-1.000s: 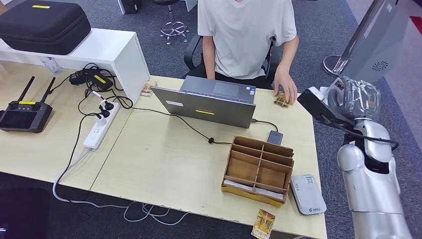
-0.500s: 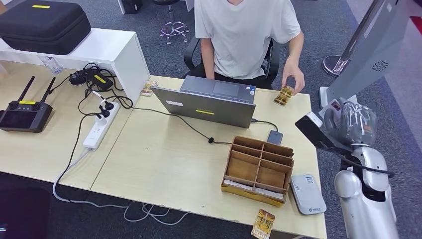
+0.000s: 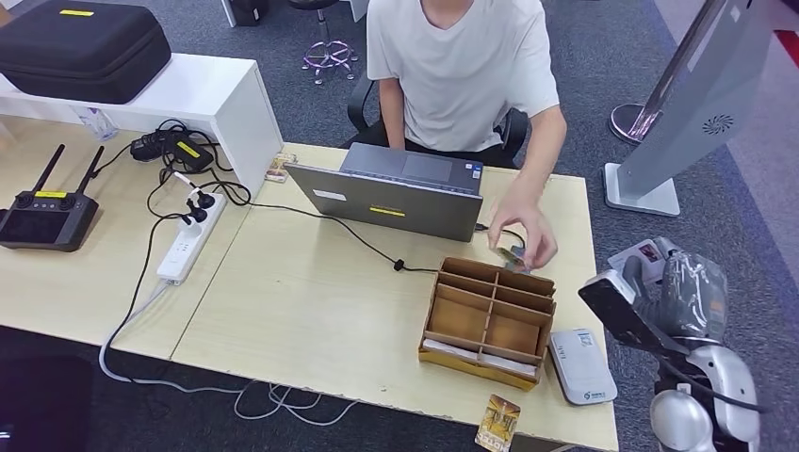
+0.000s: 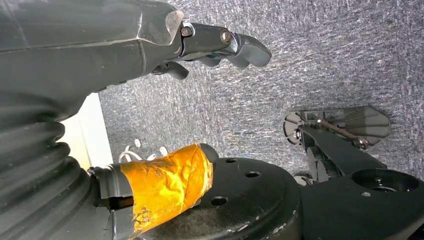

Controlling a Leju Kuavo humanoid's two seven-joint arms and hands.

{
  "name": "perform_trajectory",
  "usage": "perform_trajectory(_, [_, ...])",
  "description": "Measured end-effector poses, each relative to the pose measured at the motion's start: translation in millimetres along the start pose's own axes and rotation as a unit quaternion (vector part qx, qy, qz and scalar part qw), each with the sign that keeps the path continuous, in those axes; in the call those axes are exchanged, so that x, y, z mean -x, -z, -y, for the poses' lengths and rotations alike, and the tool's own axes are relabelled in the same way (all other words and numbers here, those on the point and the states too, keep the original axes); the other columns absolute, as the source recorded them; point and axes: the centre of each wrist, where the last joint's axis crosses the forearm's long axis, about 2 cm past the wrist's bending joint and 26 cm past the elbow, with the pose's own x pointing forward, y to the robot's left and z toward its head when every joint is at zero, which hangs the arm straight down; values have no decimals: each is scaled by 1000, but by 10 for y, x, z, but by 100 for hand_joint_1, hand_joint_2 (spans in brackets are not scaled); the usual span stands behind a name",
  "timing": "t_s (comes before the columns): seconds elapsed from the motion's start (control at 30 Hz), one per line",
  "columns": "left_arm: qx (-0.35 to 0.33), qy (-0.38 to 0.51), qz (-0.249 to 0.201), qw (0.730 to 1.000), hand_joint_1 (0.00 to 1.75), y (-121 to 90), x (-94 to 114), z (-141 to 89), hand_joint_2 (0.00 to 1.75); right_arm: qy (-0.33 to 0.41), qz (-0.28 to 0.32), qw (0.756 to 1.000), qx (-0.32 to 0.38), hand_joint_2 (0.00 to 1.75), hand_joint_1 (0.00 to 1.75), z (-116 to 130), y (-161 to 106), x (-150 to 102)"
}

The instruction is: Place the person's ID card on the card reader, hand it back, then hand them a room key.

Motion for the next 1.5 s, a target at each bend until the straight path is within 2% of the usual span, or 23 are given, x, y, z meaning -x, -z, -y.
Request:
perform_trajectory(0.4, [-1,-8,-2,1000,0,0,-3,9,175,15,-26,1000,-7,175,175,-88,-279,80])
perform_trajectory(1.07, [-1,0,-10,1000,0,1,-28,7,175,76,-75,988,-115,175,175,-908,-471,-44])
perform_trajectory(1.5, [-2,3,-10,1000,0,2,-32,0,175,64,-103,982,-146,175,175,-1122,-506,21])
